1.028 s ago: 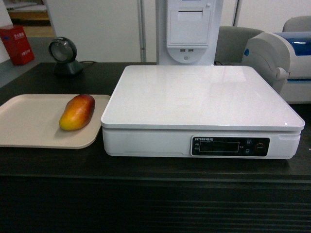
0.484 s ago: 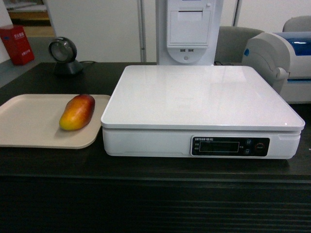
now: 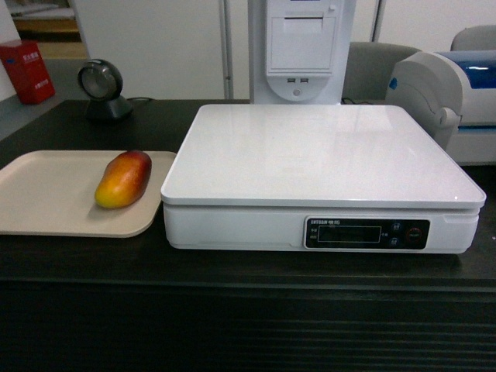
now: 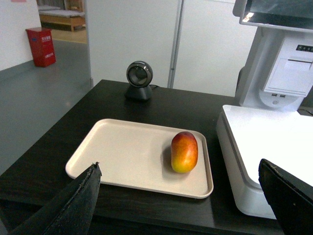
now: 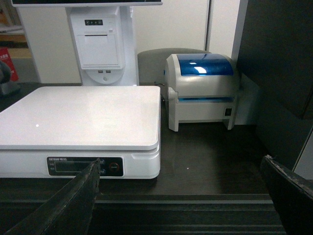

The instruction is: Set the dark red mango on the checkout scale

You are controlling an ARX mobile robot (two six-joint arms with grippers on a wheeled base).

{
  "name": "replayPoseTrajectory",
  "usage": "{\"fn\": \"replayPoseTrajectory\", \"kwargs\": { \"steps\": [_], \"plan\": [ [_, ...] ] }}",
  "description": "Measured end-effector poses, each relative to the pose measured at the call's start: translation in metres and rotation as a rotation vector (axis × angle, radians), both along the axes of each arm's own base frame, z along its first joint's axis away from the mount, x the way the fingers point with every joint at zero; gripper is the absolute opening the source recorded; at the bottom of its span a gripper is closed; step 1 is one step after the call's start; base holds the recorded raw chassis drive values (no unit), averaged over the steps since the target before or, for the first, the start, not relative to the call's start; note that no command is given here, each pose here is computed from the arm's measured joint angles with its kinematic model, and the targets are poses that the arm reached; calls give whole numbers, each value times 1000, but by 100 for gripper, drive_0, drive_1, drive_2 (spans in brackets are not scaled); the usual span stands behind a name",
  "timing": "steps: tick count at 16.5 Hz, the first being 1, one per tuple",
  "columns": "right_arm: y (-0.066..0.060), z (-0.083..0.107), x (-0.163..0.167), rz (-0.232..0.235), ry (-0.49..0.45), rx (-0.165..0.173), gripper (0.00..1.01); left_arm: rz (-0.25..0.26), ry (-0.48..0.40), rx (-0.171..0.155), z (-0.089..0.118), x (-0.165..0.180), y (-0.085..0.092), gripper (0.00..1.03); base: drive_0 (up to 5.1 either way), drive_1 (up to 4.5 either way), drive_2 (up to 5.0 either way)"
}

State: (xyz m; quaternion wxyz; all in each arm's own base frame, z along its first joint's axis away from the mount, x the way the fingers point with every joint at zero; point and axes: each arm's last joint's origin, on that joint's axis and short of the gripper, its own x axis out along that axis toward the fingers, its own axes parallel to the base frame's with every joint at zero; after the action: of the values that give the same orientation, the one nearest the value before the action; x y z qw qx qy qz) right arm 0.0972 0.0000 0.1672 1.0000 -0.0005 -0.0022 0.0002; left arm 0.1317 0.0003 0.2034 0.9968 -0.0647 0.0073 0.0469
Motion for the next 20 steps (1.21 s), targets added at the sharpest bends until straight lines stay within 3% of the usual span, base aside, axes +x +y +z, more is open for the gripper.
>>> {"fn": "replayPoseTrajectory", "kwargs": {
  "steps": [3,5,7,9,14,18,20],
  "plan": [
    [0,0,0,0,0,0,98,-90,20,32,3,43,5,98,0,0,0],
    [0,0,0,0,0,0,98,-151,11,54,12,93,10,98,0,0,0],
    [0,0,0,0,0,0,98,-214,143,36,0,157,11,98,0,0,0],
    [0,0,0,0,0,0,98,-249,233,31,-14,193,9,98,0,0,0],
    [0,0,0,0,0,0,98,-286,325,24,-25,275,4,98,0,0,0],
    [0,0,0,0,0,0,98,-298,532,-4,-61,322,-1,98,0,0,0],
    [0,0,0,0,0,0,98,-283,589,-9,-70,334,0,98,0,0,0]
  ]
}}
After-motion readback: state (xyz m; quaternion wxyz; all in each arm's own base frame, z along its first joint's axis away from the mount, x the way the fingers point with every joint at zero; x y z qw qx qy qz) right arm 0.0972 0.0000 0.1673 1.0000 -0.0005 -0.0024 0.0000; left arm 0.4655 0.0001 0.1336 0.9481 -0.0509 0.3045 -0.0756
